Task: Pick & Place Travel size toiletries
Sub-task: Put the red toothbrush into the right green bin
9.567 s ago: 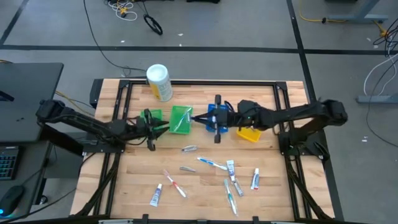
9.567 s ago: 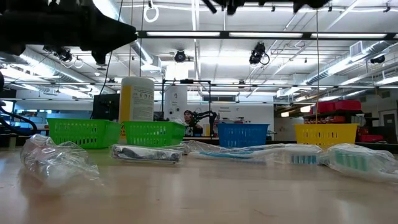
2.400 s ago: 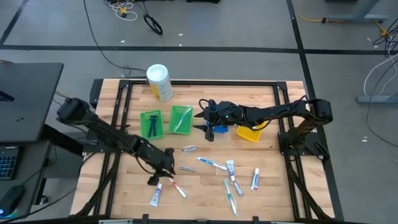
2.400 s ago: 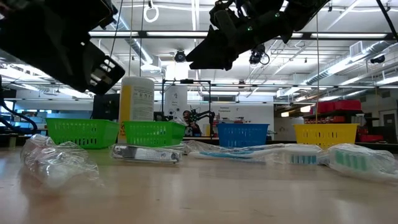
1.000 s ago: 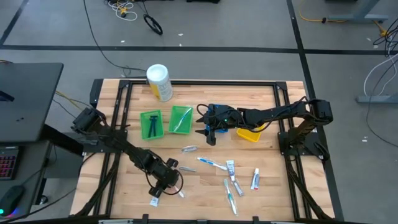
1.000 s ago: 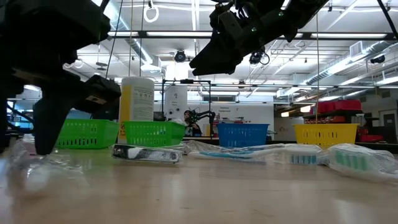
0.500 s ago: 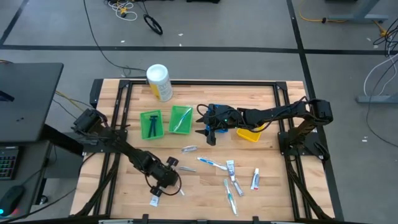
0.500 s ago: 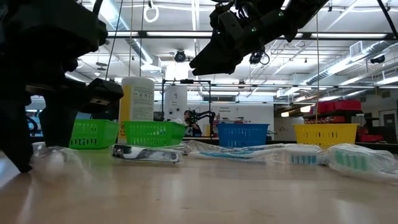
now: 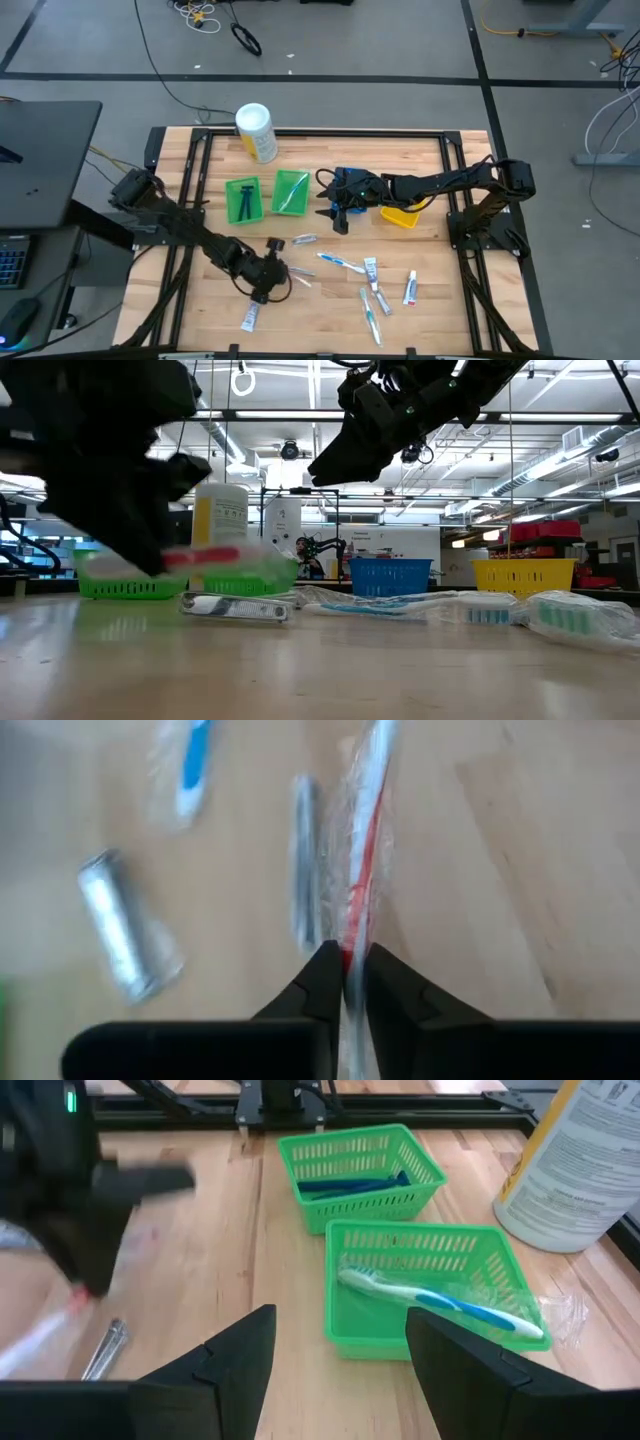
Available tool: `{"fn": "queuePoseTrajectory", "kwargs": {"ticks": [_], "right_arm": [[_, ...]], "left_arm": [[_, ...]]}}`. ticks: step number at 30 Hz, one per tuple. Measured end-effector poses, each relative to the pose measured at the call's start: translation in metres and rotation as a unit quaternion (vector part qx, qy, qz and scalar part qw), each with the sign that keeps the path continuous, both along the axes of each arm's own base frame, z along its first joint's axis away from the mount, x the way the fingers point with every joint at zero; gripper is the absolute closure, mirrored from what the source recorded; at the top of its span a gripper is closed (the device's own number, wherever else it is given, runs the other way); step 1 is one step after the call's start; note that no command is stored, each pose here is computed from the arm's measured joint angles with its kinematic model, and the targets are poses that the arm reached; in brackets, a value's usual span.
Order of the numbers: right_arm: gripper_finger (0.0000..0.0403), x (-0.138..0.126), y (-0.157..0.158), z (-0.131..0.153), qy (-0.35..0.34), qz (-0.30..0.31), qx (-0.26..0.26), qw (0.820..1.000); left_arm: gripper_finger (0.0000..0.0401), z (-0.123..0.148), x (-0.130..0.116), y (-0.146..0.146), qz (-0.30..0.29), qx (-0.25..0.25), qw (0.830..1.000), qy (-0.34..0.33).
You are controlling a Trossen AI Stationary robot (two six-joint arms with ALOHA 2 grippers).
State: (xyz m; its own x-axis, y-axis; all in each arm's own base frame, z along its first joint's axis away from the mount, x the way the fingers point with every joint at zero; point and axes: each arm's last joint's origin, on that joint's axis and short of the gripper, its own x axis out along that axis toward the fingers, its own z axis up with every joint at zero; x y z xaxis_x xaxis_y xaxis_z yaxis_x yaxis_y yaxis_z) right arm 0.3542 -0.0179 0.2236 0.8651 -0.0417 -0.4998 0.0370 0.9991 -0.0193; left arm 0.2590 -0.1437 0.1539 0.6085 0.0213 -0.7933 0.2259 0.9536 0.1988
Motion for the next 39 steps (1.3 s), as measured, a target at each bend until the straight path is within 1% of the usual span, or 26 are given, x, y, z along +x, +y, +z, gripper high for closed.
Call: {"fn": "queuePoseTrajectory", "kwargs": {"ticks": [2, 4, 7, 10, 12, 15, 18, 22, 25, 28, 31, 33, 35, 37, 39], "right_arm": [[0.0167, 0.0, 0.0, -0.001, 0.005, 0.002, -0.003, 1.0], [0.0167, -0.003, 0.002, -0.002, 0.02, 0.005, -0.003, 1.0], [0.0167, -0.01, 0.006, 0.004, 0.034, 0.013, -0.009, 0.999], [0.0167, -0.022, 0.009, 0.015, 0.052, 0.004, -0.032, 0.998], [0.0167, -0.032, 0.011, 0.023, 0.062, -0.012, -0.048, 0.997], [0.0167, -0.047, 0.013, 0.034, 0.083, -0.048, -0.072, 0.993], [0.0167, -0.061, 0.013, 0.041, 0.103, -0.1, -0.092, 0.985], [0.0167, -0.07, 0.012, 0.044, 0.117, -0.149, -0.103, 0.977], [0.0167, -0.071, 0.012, 0.043, 0.124, -0.147, -0.105, 0.976], [0.0167, -0.069, 0.012, 0.041, 0.128, -0.141, -0.107, 0.976], [0.0167, -0.069, 0.012, 0.041, 0.124, -0.142, -0.105, 0.976], [0.0167, -0.069, 0.012, 0.041, 0.125, -0.141, -0.105, 0.976], [0.0167, -0.069, 0.012, 0.041, 0.125, -0.141, -0.105, 0.976], [0.0167, -0.069, 0.012, 0.041, 0.125, -0.141, -0.104, 0.977], [0.0167, -0.069, 0.012, 0.041, 0.125, -0.141, -0.104, 0.977]], "left_arm": [[0.0363, 0.015, -0.003, 0.01, 0.026, -0.002, 1.0, -0.013], [0.0365, 0.033, -0.005, 0.024, 0.057, -0.004, 0.998, -0.041], [0.0371, 0.057, -0.006, 0.049, 0.108, -0.015, 0.991, -0.078], [0.0371, 0.075, -0.006, 0.078, 0.178, -0.037, 0.976, -0.116], [0.037, 0.079, -0.003, 0.097, 0.227, -0.04, 0.964, -0.131], [0.0367, 0.079, 0.0, 0.125, 0.29, -0.044, 0.947, -0.134], [0.037, 0.071, 0.007, 0.149, 0.354, -0.063, 0.923, -0.135], [0.037, 0.062, 0.018, 0.172, 0.409, -0.083, 0.896, -0.15], [0.0364, 0.051, 0.027, 0.18, 0.417, -0.108, 0.89, -0.149], [0.0365, 0.038, 0.034, 0.184, 0.429, -0.115, 0.885, -0.14], [0.0367, 0.024, 0.037, 0.186, 0.453, -0.097, 0.877, -0.126], [0.0362, 0.017, 0.039, 0.188, 0.47, -0.071, 0.871, -0.124], [0.035, 0.013, 0.04, 0.189, 0.476, -0.059, 0.869, -0.123], [0.0332, 0.012, 0.04, 0.189, 0.477, -0.056, 0.869, -0.121], [0.0314, 0.013, 0.04, 0.19, 0.483, -0.054, 0.865, -0.126]]}}
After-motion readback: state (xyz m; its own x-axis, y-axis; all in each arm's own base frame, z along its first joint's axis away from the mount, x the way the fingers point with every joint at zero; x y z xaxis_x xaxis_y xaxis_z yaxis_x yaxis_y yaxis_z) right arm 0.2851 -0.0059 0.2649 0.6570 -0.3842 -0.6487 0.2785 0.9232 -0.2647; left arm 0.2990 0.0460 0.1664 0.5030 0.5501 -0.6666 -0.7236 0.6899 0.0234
